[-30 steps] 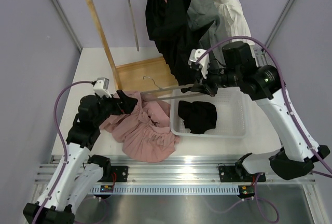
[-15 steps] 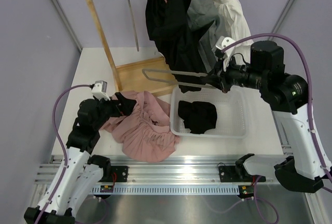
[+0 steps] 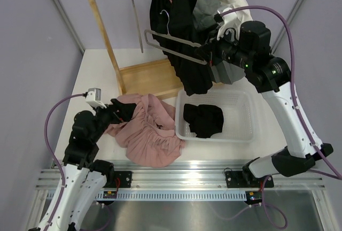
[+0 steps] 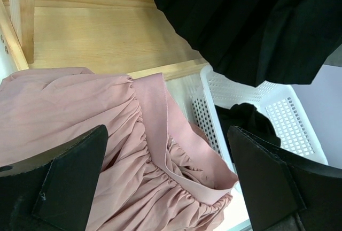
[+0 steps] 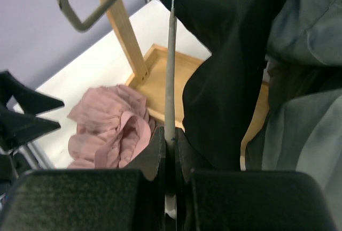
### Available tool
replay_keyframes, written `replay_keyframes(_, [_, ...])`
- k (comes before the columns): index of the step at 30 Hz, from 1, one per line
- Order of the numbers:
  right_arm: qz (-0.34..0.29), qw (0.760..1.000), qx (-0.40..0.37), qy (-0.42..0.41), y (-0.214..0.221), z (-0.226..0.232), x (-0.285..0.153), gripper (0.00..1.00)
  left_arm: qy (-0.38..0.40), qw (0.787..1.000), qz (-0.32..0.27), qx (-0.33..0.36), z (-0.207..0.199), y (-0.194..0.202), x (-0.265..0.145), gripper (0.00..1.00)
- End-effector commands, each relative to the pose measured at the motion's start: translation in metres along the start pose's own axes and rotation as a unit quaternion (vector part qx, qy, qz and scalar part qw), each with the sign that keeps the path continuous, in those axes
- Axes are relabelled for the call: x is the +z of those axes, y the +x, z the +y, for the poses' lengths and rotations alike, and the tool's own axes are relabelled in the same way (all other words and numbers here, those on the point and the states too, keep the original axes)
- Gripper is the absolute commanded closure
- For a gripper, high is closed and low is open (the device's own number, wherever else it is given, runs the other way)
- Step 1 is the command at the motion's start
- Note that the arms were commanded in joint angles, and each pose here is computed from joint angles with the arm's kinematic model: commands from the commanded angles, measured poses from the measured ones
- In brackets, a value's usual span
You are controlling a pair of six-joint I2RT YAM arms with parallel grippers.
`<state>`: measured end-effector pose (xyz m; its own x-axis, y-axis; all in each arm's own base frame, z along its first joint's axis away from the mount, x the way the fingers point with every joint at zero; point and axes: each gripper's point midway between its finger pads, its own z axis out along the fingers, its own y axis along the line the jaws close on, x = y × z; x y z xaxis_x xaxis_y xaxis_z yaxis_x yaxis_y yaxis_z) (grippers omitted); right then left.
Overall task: Remove the skirt from the hanger
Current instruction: Place the hanger at the clothesline.
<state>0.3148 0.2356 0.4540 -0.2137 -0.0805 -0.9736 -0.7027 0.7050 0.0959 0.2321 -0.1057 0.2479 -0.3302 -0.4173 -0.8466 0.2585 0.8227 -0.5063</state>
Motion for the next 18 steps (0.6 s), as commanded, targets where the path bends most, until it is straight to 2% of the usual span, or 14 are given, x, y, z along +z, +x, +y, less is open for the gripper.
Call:
replay_keyframes(1, [-0.096,0.995,0.005,0.024,-0.060,0.004,0.001,1.00,0.000,1.000,-0.029,-0.007,-0.005,-0.017,-0.004,0.01])
replay_keyframes(12, [-0.167,0.974,0.023,0.150,-0.083,-0.005,0.030,1.00,0.002,0.999,-0.040,-0.010,-0.011,-0.026,-0.010,0.01])
replay_keyframes(18, [-0.180,0.973,0.017,0.141,-0.088,0.008,0.048,1.00,0.008,0.999,-0.044,-0.014,-0.014,-0.029,-0.013,0.01])
